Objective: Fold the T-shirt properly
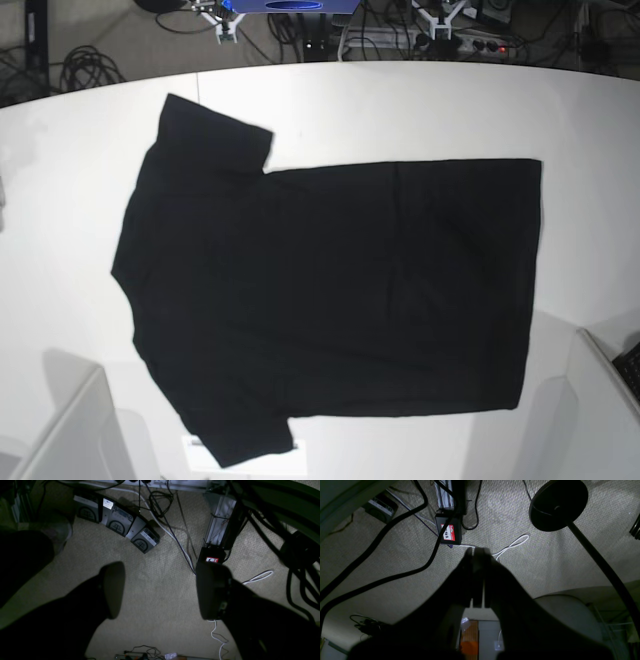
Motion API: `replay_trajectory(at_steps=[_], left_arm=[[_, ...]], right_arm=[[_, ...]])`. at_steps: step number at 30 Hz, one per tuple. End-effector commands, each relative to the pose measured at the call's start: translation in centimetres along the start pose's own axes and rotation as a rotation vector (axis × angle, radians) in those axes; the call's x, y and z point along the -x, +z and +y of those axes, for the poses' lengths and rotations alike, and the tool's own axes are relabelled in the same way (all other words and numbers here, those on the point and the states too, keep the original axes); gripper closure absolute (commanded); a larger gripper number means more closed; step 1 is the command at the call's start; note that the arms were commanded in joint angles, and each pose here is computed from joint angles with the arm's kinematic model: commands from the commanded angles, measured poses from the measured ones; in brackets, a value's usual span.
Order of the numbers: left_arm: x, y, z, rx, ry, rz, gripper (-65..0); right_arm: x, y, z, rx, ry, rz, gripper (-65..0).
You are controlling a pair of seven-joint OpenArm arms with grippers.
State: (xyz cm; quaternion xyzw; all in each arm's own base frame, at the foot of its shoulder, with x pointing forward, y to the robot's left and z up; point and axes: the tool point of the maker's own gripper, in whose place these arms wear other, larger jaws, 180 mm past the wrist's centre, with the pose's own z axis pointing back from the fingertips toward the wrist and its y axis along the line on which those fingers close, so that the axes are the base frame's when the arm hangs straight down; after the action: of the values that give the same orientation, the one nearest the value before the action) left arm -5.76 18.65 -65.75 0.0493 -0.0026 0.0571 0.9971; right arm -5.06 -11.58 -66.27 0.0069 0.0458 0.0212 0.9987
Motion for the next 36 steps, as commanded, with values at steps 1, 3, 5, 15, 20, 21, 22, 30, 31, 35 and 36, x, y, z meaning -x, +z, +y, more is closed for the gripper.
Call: replay_trajectory(at_steps=[1, 3, 5, 15, 20, 21, 22, 30, 31, 35, 36], left_arm=[[0.6, 0.1, 0.5, -0.01, 0.0, 0.009, -39.2], [0.6, 0.1, 0.4, -0.01, -0.002, 0.009, -31.9], [0.5, 0.1, 0.5, -0.012, -0.004, 0.009, -20.6], [0.2, 0.2, 0.8, -0.012, -0.007, -0.017, 0.0], [0.4, 0.2, 0.8, -0.012, -0.008, -0.016, 0.0], [0.4, 0.2, 0.8, -0.012, -0.008, -0.016, 0.0], [0.3, 0.2, 0.8, -0.012, -0.008, -0.017, 0.0], [0.4, 0.6, 1.3, -0.012, -0.201, -0.077, 0.0], [0.6, 0.9, 1.4, -0.008, -0.22, -0.112, 0.0], [1.0, 2.2, 1.0, 0.014, -0.246, -0.238, 0.0], [1.5, 2.5, 1.2, 0.014, -0.249, -0.241, 0.0]], right_arm=[[0.3, 0.0, -0.3, 0.008, 0.001, 0.004, 0.0], [0.3, 0.0, -0.3, 0.008, 0.001, 0.004, 0.0], [0.3, 0.0, -0.3, 0.008, 0.001, 0.004, 0.0], [-0.7, 0.1, -1.3, 0.023, 0.007, -0.059, 0.0], [-0.9, 0.2, -2.1, 0.037, 0.009, -0.087, 0.0], [-0.9, 0.2, -2.1, 0.037, 0.009, -0.087, 0.0], [-0.8, 0.2, -2.2, 0.038, 0.009, -0.087, 0.0], [-0.2, 0.4, -2.1, 0.036, 0.011, -0.108, 0.0], [-0.3, 0.5, -2.2, 0.038, 0.012, -0.124, 0.0], [0.2, 1.6, -2.0, 0.036, 0.017, -0.185, 0.0], [0.5, 1.9, -1.9, 0.036, 0.018, -0.199, 0.0]])
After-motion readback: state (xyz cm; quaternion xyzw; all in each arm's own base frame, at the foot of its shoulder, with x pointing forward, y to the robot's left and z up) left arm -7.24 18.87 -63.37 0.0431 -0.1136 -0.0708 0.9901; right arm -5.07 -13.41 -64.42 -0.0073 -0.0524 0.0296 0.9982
